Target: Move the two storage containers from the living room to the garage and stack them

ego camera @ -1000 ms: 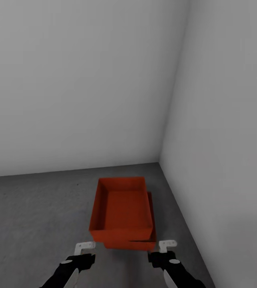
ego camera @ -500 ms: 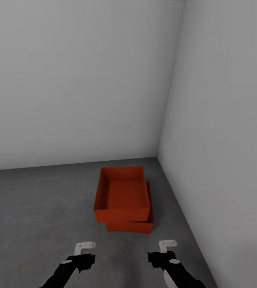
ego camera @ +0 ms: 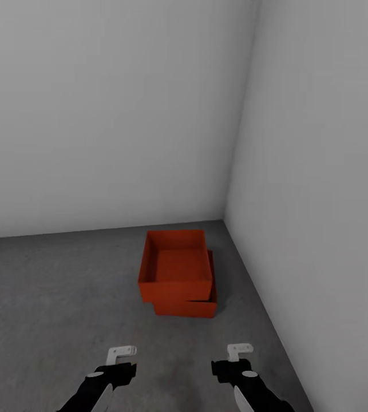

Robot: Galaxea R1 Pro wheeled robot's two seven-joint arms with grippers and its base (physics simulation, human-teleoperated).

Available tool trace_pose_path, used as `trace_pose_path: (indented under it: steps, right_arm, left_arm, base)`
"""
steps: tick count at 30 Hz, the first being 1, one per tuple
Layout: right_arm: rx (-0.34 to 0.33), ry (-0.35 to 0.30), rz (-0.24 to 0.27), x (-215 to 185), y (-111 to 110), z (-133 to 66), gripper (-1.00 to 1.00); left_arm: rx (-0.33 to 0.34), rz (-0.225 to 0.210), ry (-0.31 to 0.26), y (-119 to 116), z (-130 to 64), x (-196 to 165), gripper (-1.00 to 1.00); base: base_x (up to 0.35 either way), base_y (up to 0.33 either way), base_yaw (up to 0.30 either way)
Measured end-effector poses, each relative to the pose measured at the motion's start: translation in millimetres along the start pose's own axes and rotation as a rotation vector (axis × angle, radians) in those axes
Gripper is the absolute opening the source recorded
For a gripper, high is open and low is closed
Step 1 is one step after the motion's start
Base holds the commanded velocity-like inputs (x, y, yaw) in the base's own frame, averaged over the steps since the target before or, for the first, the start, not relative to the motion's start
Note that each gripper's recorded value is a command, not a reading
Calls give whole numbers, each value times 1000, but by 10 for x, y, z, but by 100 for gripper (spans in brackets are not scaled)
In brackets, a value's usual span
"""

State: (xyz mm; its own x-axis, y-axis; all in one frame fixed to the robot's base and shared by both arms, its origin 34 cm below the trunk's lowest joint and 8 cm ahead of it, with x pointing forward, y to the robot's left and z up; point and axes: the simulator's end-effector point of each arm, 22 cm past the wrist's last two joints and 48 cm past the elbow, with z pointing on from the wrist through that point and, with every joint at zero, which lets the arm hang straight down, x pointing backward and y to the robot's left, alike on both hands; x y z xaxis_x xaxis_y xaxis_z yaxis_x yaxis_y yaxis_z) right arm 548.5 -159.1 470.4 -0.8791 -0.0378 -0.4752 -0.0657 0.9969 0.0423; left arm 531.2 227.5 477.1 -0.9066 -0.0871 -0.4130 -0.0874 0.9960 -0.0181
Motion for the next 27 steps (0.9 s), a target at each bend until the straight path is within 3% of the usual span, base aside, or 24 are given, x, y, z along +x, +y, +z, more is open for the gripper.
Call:
trace_pose_path:
  steps: [16, 27]
  right_arm:
    - [1, -24, -1, -112, 1, -55, 100]
    - [1, -41, -3, -299, 12, -263, 100]
  left_arm:
    - [3, -1, -27, -12, -63, -117, 100]
    - [10, -2, -63, -49, -306, -373, 100]
  base:
    - [-10, 0, 0]
    - [0, 0, 0]
